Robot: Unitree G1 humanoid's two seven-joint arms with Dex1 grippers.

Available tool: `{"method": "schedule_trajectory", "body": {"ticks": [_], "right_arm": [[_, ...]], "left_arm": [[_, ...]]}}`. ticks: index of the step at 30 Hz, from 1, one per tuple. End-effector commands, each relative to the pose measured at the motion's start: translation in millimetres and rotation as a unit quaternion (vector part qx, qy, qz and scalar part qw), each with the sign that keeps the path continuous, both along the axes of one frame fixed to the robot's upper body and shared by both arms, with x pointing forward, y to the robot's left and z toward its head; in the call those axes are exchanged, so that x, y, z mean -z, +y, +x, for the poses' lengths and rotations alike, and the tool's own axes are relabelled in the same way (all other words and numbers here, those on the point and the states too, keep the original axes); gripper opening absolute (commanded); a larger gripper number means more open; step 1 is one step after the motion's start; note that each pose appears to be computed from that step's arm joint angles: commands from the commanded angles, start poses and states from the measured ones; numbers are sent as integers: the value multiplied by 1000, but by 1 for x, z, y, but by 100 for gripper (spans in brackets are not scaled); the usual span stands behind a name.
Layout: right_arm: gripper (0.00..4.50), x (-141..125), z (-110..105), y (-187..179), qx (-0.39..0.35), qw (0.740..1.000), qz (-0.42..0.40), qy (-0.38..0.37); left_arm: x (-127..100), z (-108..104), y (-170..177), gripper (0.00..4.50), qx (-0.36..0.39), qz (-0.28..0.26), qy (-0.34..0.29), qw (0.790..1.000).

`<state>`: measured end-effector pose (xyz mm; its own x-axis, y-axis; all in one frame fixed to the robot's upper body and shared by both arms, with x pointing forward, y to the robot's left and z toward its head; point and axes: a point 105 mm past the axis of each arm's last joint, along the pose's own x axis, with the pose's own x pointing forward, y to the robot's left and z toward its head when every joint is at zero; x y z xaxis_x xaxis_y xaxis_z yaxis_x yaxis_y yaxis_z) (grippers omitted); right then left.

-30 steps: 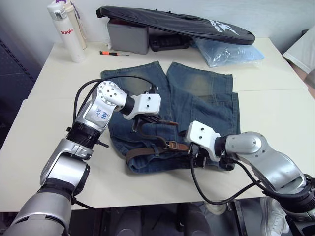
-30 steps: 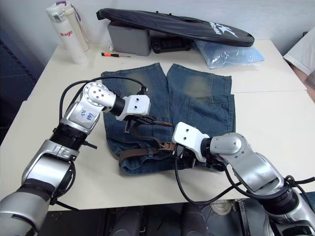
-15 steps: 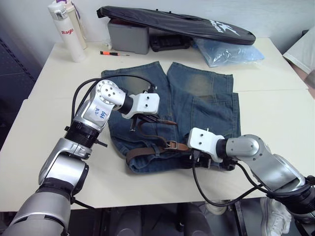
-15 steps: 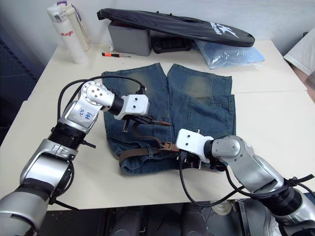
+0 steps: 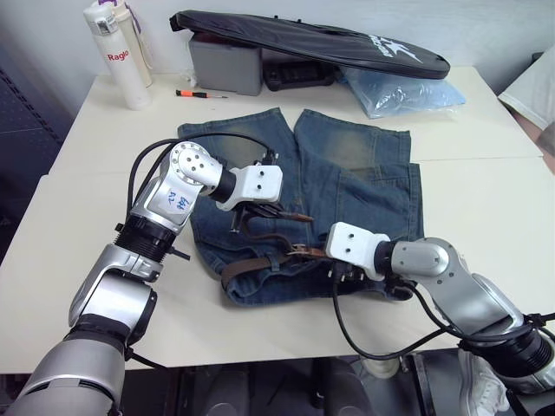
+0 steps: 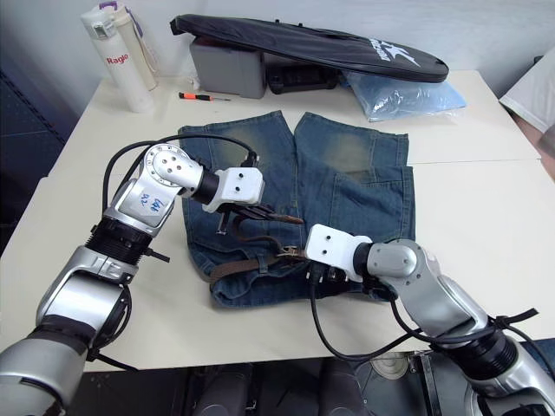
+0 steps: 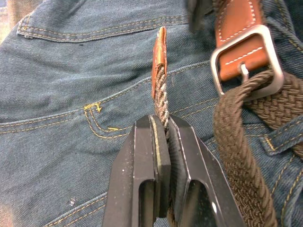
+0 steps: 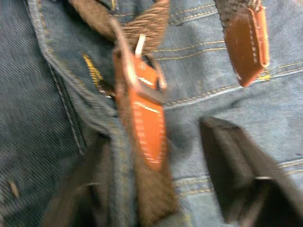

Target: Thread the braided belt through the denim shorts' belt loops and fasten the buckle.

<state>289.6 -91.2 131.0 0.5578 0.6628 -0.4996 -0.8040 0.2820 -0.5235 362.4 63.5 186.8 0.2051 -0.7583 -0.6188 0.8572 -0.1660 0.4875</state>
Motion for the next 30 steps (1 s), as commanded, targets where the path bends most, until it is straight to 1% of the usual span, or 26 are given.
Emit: {"method": "schedule_trajectory", "body": {"ticks": [1, 2, 5, 9, 14, 19, 30], "right_arm": [[42, -13, 6, -4, 36, 998, 50, -13], [9, -14, 9, -8, 53, 997, 62, -13], [9, -20, 17, -16, 90, 992, 85, -19], [9, -24, 23, -21, 116, 988, 98, -24], [9, -26, 24, -20, 116, 989, 91, -30], [9, -28, 21, -13, 102, 991, 85, -35], [9, -33, 21, -9, 92, 992, 73, -48]], "left_arm": [[-18, -3, 4, 0, 2, -27, -20, 999], [-18, -2, 8, 0, -3, -27, -20, 999], [-18, -4, 16, 0, -12, -24, -12, 1000], [-13, -9, 19, 0, -8, -15, -1, 1000], [-7, -17, 11, 0, 18, -14, 10, 1000], [-9, -15, 3, 0, 22, -15, 3, 1000], [-2, -18, -6, 0, 60, 26, -15, 998]]}}
